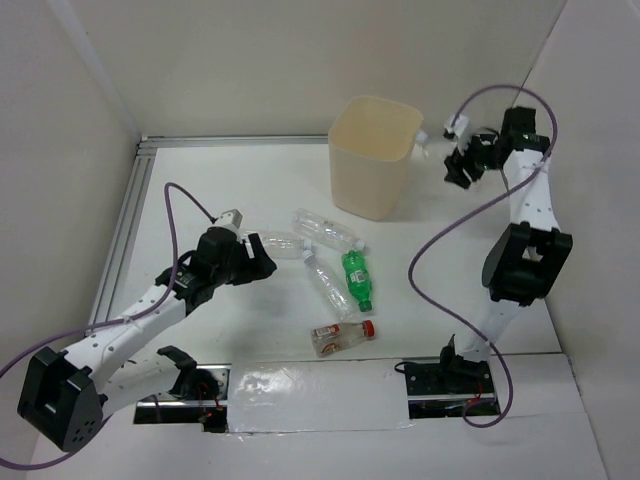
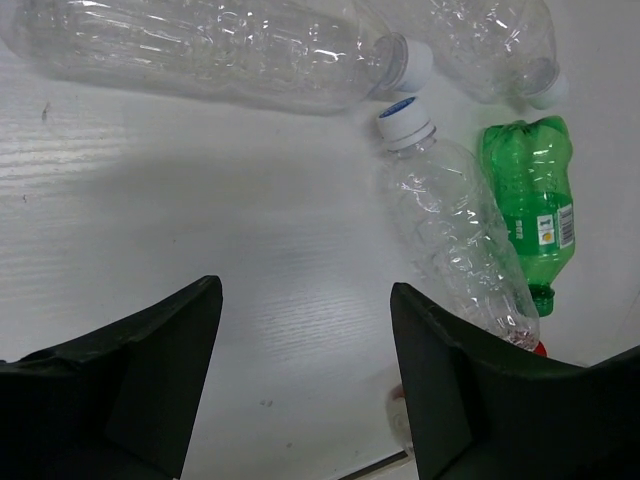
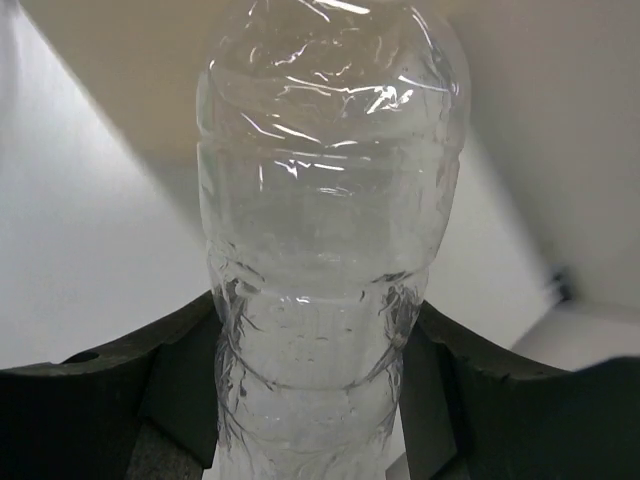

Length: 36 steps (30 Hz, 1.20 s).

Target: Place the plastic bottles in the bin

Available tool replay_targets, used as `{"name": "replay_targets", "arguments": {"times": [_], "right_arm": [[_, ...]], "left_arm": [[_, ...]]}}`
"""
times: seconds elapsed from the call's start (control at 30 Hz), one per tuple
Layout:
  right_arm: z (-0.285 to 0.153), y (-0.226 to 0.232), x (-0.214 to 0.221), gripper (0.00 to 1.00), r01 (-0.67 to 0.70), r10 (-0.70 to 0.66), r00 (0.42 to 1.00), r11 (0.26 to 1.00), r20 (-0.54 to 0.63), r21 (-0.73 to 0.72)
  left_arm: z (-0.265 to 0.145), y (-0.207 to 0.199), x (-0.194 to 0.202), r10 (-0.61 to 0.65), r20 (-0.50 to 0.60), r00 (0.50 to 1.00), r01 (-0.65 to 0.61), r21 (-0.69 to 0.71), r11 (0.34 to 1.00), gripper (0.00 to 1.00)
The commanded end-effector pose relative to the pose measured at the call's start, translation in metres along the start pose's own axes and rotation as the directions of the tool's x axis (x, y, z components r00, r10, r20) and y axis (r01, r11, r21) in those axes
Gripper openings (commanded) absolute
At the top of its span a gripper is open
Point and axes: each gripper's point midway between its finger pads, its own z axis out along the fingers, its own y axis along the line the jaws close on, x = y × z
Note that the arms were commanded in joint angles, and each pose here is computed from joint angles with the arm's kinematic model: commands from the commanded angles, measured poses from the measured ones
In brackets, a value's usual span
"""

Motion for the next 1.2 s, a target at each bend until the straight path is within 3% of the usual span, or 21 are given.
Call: {"name": "replay_targets", "arguments": {"times": [0.0,0.13,0.23,0.3,0.43,0.63,0.7,0.8,0.83,1.0,1.17], "right_arm": [[-0.077,-0.007,-0.202,0.31,0.181,-0.285,0.881,0.940,0.378,0.288],[-0.098,0.010,-0.283,0.31,0.143,-0.339,0.808,0.907,0.483,0.397],[-0.087,0.019,-0.310,0.31,0.127,-0.305,0.794,0.929,0.526,0.346],[-0.076,0.021,-0.313,0.31,0.098,-0.259,0.795,0.947,0.549,0.306],[-0.046,0.017,-0.330,0.31,0.034,-0.187,0.726,0.971,0.661,0.238],[0.032,0.002,-0.326,0.36,-0.102,0.044,0.719,0.994,0.694,0.043],[0.040,0.000,-0.329,0.45,-0.105,0.048,0.721,0.994,0.692,0.041],[0.057,0.007,-0.316,0.73,-0.113,0.099,0.752,0.993,0.652,-0.020],[0.056,0.005,-0.310,1.00,-0.120,0.113,0.758,0.992,0.643,-0.033],[0.008,0.006,-0.316,1.00,-0.121,0.108,0.754,0.992,0.648,-0.025],[-0.050,0.022,-0.311,1.00,-0.095,0.095,0.754,0.995,0.650,-0.035]], "left_arm": [[0.005,-0.016,-0.015,-0.065,0.029,0.997,0.065,0.013,0.998,0.80],[0.007,-0.023,-0.018,-0.080,0.025,0.996,0.080,0.022,0.997,0.80],[0.006,-0.028,-0.019,-0.076,0.038,0.996,0.075,0.044,0.996,0.81],[0.005,-0.028,-0.019,-0.085,0.038,0.996,0.084,0.045,0.995,0.82],[0.007,-0.027,-0.017,-0.095,0.038,0.995,0.093,0.046,0.995,0.89],[0.010,-0.027,-0.018,-0.193,0.041,0.980,0.192,0.028,0.981,1.00],[0.010,-0.023,-0.019,-0.228,0.052,0.972,0.228,0.005,0.974,1.00],[0.013,-0.016,-0.021,-0.287,0.082,0.955,0.291,-0.039,0.956,1.00],[0.014,-0.013,-0.025,-0.318,0.103,0.943,0.324,-0.058,0.944,1.00],[0.027,0.002,-0.027,-0.411,0.137,0.901,0.431,-0.200,0.880,1.00],[0.056,0.018,-0.023,-0.497,0.173,0.851,0.523,-0.377,0.764,1.00]]}}
